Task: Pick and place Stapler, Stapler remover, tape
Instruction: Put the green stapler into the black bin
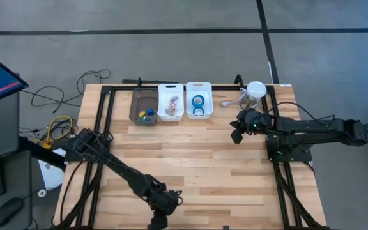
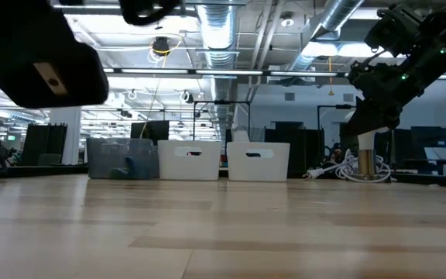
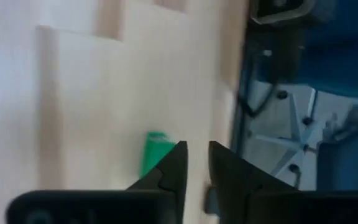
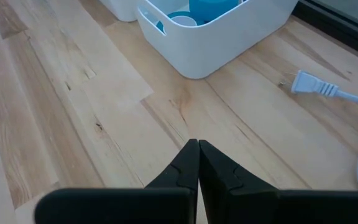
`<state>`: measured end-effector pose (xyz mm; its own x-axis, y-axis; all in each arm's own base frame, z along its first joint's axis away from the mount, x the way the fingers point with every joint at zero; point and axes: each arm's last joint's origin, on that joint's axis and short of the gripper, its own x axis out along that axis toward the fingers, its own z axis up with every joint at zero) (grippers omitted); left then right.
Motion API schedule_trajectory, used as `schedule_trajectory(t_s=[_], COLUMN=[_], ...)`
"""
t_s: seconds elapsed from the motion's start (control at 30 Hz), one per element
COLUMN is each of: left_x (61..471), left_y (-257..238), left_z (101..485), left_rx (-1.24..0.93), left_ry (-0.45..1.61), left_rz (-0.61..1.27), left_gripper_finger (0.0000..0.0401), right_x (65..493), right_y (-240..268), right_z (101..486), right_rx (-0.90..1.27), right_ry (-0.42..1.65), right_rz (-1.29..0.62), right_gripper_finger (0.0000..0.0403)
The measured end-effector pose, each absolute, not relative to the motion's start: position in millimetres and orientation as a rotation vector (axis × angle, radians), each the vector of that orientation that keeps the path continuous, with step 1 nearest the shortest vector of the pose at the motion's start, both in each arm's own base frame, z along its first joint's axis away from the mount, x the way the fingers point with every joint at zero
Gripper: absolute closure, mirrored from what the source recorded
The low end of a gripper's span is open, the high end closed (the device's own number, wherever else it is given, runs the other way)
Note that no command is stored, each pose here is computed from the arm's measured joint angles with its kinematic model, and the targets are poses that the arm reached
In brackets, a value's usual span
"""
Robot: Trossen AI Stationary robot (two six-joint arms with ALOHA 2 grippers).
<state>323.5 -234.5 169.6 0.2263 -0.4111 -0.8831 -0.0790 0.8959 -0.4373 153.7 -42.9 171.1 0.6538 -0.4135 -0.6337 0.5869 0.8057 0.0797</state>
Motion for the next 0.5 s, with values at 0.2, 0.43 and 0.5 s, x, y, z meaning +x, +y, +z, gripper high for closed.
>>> schedule_trajectory(t_s=[0.2, 0.43, 0.5], left_x=[320, 310, 306], left_y=[-249, -250, -251], left_z=[181, 193, 197], left_rx=[-0.431, -0.254, -0.202], left_ry=[1.33, 1.349, 1.339], left_rz=[-0.318, -0.132, -0.082], left_gripper_finger=[0.038, 0.04, 0.04], right_x=[154, 154, 154], right_y=[-43, -43, -43], right_z=[171, 171, 171], right_rx=[0.29, 0.29, 0.29], right_ry=[0.64, 0.64, 0.64], right_rz=[-0.576, -0.576, -0.576], right_gripper_finger=[0.0402, 0.0402, 0.0402])
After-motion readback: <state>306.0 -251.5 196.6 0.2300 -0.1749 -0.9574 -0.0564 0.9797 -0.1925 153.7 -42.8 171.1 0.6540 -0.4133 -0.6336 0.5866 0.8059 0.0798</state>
